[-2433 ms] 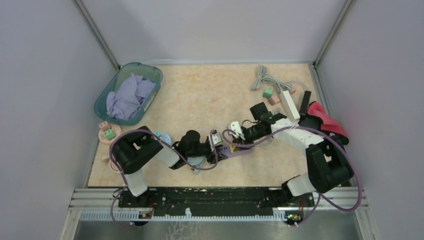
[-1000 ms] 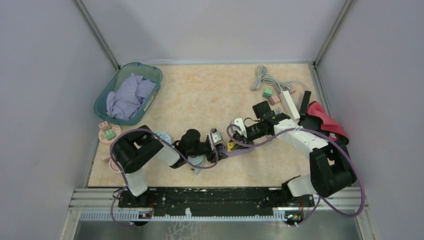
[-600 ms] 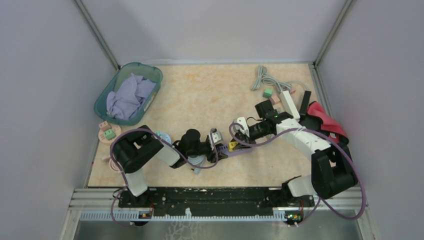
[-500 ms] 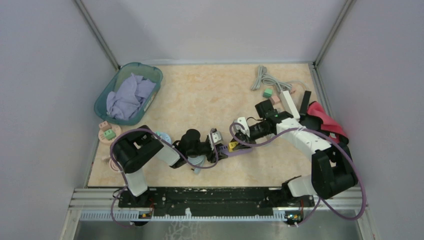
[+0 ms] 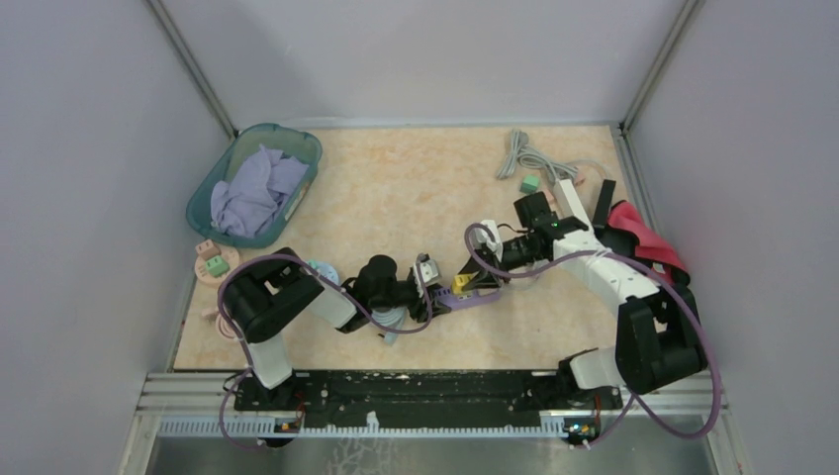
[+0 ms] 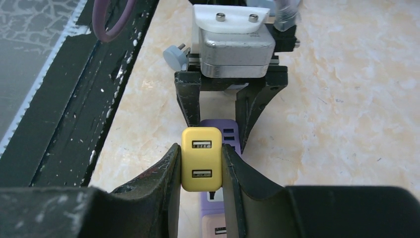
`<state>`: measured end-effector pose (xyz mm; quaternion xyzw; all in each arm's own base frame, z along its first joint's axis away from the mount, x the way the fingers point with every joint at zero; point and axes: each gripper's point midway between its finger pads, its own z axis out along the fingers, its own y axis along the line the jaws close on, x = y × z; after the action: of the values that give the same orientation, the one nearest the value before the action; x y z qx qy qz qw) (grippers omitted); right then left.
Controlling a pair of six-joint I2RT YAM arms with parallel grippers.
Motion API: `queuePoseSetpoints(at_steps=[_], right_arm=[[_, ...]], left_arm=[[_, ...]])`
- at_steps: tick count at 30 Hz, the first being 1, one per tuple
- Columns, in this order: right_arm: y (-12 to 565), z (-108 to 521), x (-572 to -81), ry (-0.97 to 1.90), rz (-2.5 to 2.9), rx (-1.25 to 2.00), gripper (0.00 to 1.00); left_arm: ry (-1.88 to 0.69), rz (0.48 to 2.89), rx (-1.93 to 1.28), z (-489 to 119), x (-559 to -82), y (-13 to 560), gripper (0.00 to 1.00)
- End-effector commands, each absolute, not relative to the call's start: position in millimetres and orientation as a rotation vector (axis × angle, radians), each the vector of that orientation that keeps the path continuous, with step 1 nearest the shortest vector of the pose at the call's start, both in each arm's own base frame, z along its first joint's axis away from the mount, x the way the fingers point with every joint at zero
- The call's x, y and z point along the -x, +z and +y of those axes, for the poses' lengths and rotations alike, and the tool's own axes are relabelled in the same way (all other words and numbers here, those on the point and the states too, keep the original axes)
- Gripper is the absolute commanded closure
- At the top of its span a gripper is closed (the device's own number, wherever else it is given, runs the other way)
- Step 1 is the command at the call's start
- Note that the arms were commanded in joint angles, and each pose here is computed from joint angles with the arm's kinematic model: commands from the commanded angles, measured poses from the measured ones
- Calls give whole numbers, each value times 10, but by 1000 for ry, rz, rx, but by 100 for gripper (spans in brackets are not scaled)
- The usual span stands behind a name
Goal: Pull the plug off the socket
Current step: Remove the plug from the socket, then place the plug at the center of the board.
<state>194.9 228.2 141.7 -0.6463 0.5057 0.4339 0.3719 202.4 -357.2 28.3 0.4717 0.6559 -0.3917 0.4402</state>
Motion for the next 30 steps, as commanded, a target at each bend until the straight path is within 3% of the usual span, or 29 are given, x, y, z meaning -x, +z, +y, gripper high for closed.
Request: queuePoseSetpoints(at_steps=[1,8,19,30], right_arm=[[1914,2338,-2088,1142,1186,1539,100],[2143,2121,-2590,1103,1309,1251,100],[2027,1139,-3771,661,1674,331,100],[1625,596,-4153,392,1826,0,99]], left_arm=[[-994,1725,-1207,-3510,-1916,55,99],[-999,1727,-1199,-3516,-1920,77,99],[-1010,1723,-1181,-3526,-1922,127,99],[-1039,1724,-1145,-3543,-1910,179,99]])
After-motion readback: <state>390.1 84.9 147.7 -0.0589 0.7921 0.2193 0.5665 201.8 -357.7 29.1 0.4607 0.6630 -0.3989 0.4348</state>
